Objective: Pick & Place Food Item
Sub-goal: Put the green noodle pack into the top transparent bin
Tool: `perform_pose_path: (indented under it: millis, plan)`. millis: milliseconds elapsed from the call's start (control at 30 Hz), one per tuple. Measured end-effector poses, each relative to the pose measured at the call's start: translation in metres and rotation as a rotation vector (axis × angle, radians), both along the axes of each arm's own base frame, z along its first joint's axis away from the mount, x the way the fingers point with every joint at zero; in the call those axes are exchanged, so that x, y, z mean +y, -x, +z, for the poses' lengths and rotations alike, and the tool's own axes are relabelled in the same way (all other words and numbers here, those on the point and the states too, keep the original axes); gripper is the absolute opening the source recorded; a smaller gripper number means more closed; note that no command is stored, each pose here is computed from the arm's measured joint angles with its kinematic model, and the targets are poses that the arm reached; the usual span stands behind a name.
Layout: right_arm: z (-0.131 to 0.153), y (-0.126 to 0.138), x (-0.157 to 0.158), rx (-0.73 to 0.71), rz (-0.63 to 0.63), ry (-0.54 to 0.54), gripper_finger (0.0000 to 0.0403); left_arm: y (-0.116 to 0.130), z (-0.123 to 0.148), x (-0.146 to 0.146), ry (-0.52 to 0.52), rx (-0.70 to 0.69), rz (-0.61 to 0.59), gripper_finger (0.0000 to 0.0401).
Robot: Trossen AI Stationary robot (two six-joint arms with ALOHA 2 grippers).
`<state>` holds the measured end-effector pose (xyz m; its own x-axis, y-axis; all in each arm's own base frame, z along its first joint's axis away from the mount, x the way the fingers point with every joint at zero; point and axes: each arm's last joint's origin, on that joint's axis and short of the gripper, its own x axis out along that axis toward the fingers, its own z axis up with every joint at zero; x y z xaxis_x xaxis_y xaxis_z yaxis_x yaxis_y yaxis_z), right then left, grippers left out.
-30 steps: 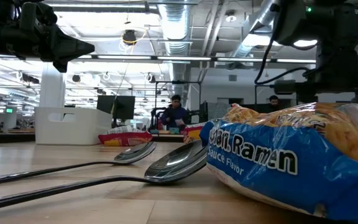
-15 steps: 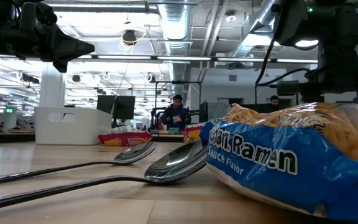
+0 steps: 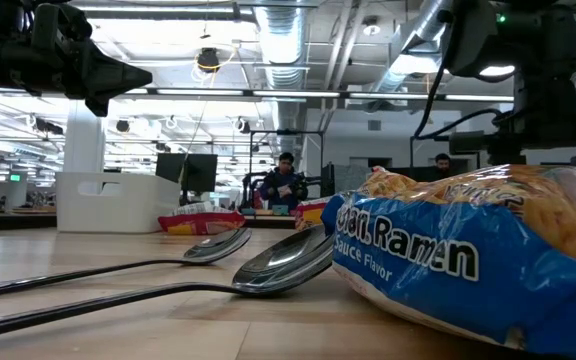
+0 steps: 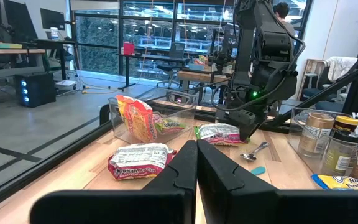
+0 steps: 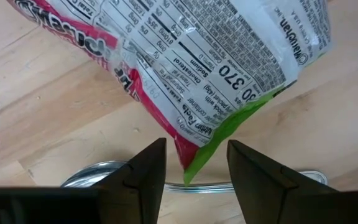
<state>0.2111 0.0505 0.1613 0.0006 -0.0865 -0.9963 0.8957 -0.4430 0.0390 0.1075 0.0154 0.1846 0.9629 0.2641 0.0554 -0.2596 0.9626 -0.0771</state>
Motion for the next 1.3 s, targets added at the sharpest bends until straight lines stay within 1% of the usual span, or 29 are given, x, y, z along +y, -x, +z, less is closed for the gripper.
perform_pose_path:
  millis: [233,367,433,800,1067,1167,1300]
  plan:
    - [-0.007,0.001,0.0,-0.017,-0.001,-0.002,0.0164,0.0,0.0,0.0,0.0,0.0,0.0,0.0003]
    - [-0.013,0.003,-0.001,0.038,-0.015,0.012,0.0162,0.0,0.0,0.0,0.0,0.0,0.0,0.0003]
    - [-0.014,0.003,-0.001,0.036,-0.022,0.014,0.0157,0.0,0.0,0.0,0.0,0.0,0.0,0.0003]
    - [-0.014,0.004,-0.001,0.043,-0.016,0.034,0.0089,0.0,0.0,0.0,0.0,-0.001,0.0,0.0003]
    - [-0.014,0.004,-0.001,0.049,-0.012,0.035,0.006,0.0,0.0,0.0,0.0,0.0,0.0,0.0003]
    - [-0.014,0.004,-0.001,0.05,0.008,0.034,0.005,0.0,0.0,0.0,0.0,-0.001,0.0,0.0003]
    - [-0.014,0.005,0.0,0.05,0.018,0.034,0.0026,0.0,0.0,0.0,0.0,0.0,0.0,0.0003]
